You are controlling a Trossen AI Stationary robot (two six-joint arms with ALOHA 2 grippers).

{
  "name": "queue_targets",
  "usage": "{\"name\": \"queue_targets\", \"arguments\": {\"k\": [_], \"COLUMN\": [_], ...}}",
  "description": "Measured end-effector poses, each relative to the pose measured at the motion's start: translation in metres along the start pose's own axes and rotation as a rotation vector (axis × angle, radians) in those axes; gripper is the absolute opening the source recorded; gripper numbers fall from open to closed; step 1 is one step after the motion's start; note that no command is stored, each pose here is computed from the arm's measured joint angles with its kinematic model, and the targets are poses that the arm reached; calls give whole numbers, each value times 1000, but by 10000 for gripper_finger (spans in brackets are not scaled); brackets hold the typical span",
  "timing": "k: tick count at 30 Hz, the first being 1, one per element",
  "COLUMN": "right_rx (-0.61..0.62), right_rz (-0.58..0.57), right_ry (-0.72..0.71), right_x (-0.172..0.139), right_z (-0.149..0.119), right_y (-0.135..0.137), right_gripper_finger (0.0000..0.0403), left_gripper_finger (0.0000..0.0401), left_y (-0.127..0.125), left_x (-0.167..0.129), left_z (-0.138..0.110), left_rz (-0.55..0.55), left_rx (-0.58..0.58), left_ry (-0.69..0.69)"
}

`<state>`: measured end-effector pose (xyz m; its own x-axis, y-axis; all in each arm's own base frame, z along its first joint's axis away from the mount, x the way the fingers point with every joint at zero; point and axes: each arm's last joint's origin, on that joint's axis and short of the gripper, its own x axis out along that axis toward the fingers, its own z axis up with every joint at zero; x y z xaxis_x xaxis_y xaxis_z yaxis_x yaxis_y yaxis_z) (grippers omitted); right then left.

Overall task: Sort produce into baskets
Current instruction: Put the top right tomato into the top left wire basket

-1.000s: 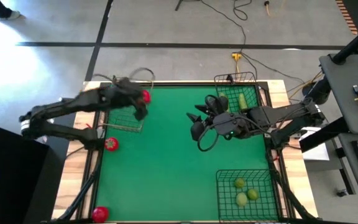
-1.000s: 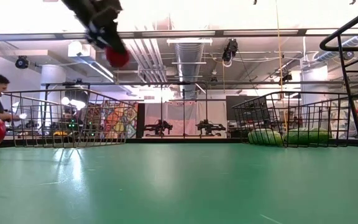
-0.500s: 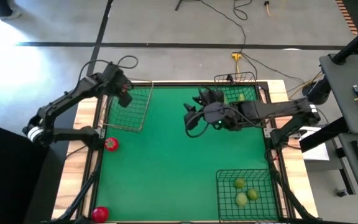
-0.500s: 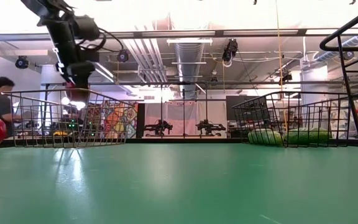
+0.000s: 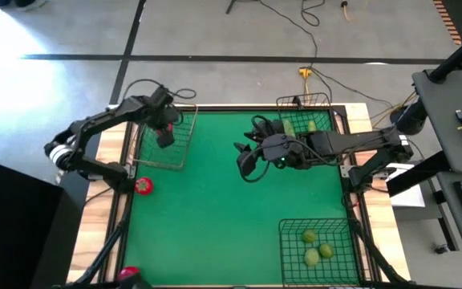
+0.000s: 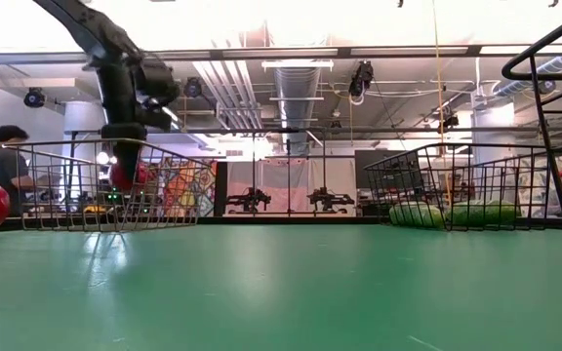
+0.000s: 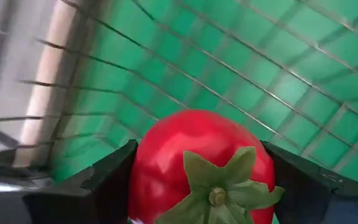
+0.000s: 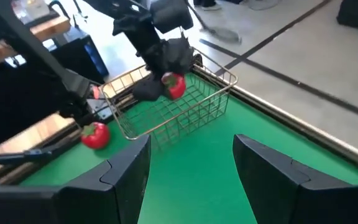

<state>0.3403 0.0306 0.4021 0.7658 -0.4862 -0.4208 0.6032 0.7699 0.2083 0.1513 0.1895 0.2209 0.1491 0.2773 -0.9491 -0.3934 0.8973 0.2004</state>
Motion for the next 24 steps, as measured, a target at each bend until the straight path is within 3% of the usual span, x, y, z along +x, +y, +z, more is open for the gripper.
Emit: {"name": "queue_targets", "arguments": {"k": [5,9,18,24], "right_rx": [-57,-66,-111,-146], "right_rz": [-2,2,183,271], "right_ry": [-1,6,92,133], "right_x": [0,0,-17,-34], "right_z": [0,0,-15,-28], "right_y": [0,0,22,38], "right_gripper_finger": [219,219,219,219], "left_gripper_finger": [279,284,301,312], "left_y": [0,-3,-2,-1], "left_x": [13,23,51,36], "left_z": [2,4,7,9], "left_rz": [-26,-109,-111,-134], "left_rx": [-52,-113,-207,-280], "left_ry": [35,47,149,147]}}
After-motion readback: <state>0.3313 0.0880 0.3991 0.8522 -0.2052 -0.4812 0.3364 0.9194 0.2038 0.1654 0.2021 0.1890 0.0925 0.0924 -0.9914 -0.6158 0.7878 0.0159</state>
